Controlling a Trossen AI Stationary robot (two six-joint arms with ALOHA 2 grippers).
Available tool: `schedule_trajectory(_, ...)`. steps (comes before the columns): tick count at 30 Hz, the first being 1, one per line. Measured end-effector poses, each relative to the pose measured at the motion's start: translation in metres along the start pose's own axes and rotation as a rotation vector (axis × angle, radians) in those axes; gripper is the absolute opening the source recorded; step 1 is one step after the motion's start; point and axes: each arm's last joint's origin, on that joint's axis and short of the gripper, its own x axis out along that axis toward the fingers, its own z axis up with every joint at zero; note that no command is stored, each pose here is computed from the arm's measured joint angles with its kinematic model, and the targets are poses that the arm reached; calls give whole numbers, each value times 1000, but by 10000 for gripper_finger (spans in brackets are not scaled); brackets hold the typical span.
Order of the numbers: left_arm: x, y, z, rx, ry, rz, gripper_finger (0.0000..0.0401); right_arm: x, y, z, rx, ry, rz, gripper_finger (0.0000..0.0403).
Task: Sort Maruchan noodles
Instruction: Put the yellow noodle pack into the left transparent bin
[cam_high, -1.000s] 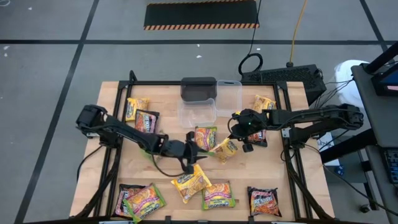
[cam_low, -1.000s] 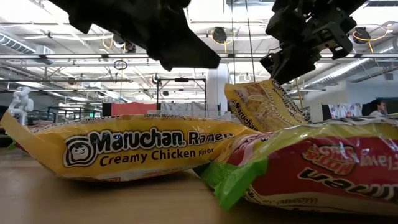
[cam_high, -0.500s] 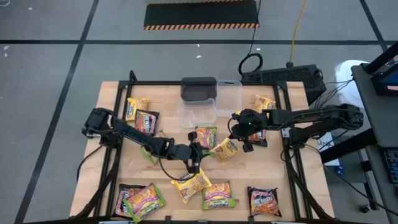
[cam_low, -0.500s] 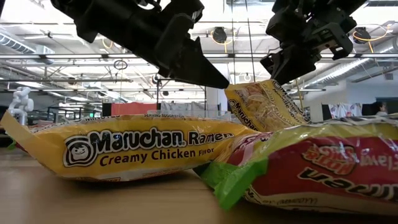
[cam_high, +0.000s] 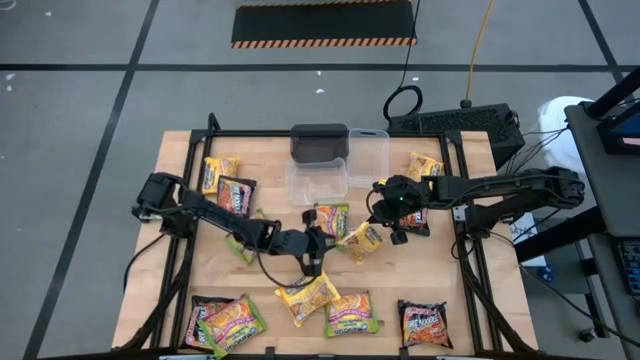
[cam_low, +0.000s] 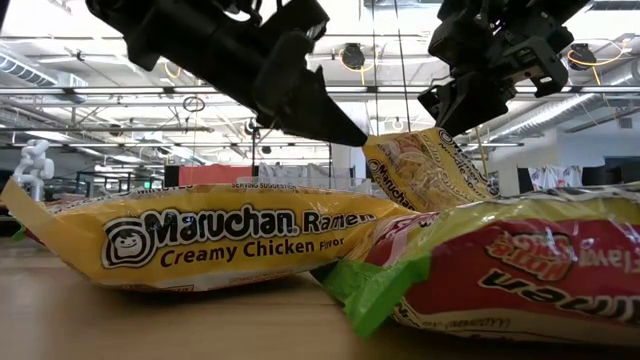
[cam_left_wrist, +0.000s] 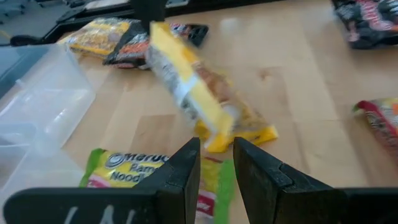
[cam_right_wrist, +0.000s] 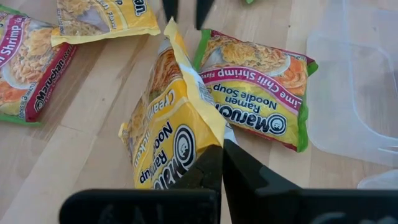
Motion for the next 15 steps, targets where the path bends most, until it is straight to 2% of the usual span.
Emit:
schedule_trajectory(6, 3, 10, 0, -19, 2, 19, 104, 0, 0, 0, 0, 0, 0, 0)
schedule_trajectory(15, 3, 7, 0, -64, 3, -45, 104, 0, 0, 0, 0, 0, 0, 0)
